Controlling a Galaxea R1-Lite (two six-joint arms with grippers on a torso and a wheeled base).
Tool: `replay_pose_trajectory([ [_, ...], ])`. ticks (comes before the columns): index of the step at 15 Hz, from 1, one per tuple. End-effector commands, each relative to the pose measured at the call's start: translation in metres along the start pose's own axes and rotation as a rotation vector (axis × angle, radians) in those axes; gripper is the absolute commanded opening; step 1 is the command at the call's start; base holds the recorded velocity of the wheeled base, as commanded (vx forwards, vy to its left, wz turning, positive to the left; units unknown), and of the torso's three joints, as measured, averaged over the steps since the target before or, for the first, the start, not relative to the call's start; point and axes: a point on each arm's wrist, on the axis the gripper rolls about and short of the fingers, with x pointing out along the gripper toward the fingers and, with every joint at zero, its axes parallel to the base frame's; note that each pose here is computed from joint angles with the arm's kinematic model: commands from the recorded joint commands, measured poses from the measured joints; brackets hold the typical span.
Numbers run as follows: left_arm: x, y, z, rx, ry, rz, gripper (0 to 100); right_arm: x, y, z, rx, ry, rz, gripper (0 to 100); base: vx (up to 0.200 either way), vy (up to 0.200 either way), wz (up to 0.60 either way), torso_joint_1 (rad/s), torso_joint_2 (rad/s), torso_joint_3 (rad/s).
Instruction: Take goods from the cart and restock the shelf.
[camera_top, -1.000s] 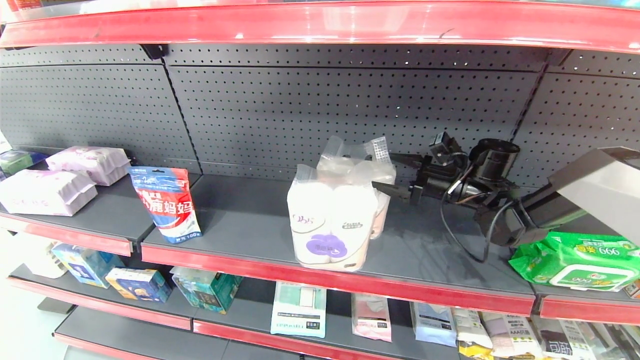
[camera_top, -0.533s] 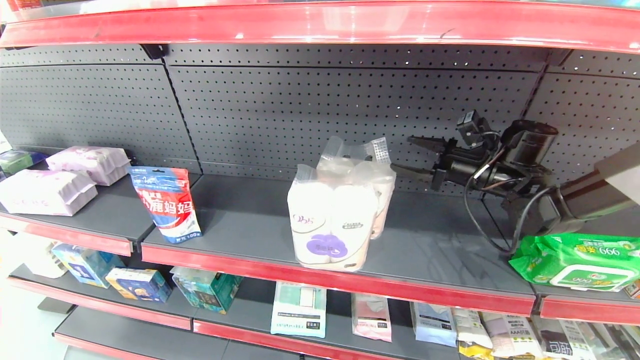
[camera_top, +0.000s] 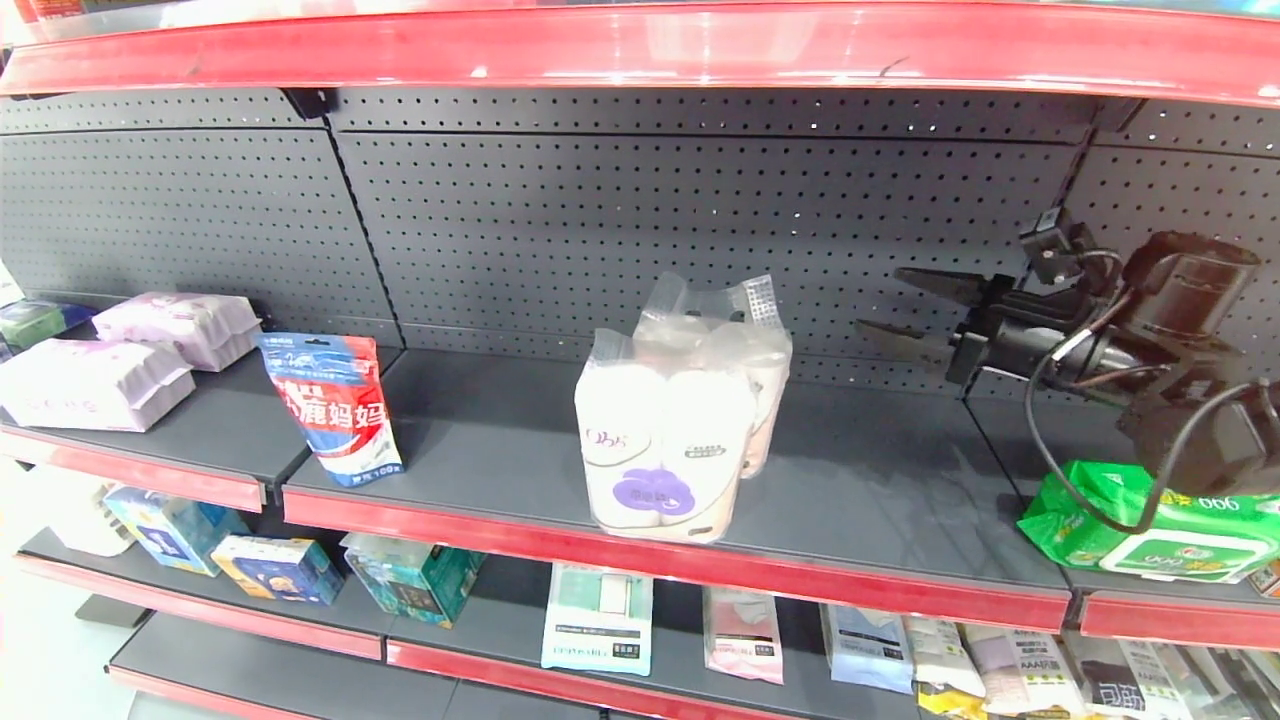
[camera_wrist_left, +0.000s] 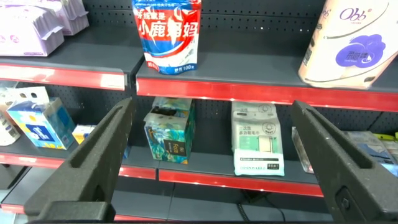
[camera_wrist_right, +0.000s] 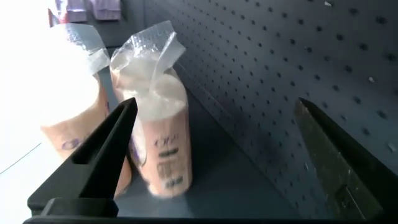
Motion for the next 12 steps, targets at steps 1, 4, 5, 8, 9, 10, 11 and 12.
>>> replay_pose_trajectory([
  [1, 0.0, 0.0, 0.0, -0.001, 0.001, 0.001, 100, -0.042, 0.019, 0.022, 0.005, 0.021, -0.122, 100, 0.0, 0.0, 0.0, 0.0, 0.0, 0.0],
  [4, 0.0, 0.0, 0.0, -0.001, 0.001, 0.001, 100, -0.091, 0.068, 0.031, 0.033, 0.086, -0.336, 100, 0.0, 0.0, 0.0, 0.0, 0.0, 0.0],
  [5, 0.0, 0.0, 0.0, -0.001, 0.001, 0.001, 100, -0.103, 0.082, 0.032, 0.041, 0.103, -0.388, 100, 0.0, 0.0, 0.0, 0.0, 0.0, 0.0],
  [8, 0.0, 0.0, 0.0, -0.001, 0.001, 0.001, 100, -0.175, 0.16, 0.036, 0.036, 0.161, -0.689, 100, 0.0, 0.0, 0.0, 0.0, 0.0, 0.0],
  [9, 0.0, 0.0, 0.0, -0.001, 0.001, 0.001, 100, -0.195, 0.181, 0.034, 0.029, 0.166, -0.758, 100, 0.0, 0.0, 0.0, 0.0, 0.0, 0.0],
  [10, 0.0, 0.0, 0.0, -0.001, 0.001, 0.001, 100, -0.211, 0.201, 0.032, 0.016, 0.143, -0.776, 100, 0.0, 0.0, 0.0, 0.0, 0.0, 0.0],
  [11, 0.0, 0.0, 0.0, -0.001, 0.001, 0.001, 100, -0.227, 0.223, 0.026, 0.004, 0.123, -0.786, 100, 0.0, 0.0, 0.0, 0.0, 0.0, 0.0],
  [12, 0.0, 0.0, 0.0, -0.001, 0.001, 0.001, 100, -0.242, 0.242, 0.018, -0.007, 0.106, -0.795, 100, 0.0, 0.0, 0.0, 0.0, 0.0, 0.0],
])
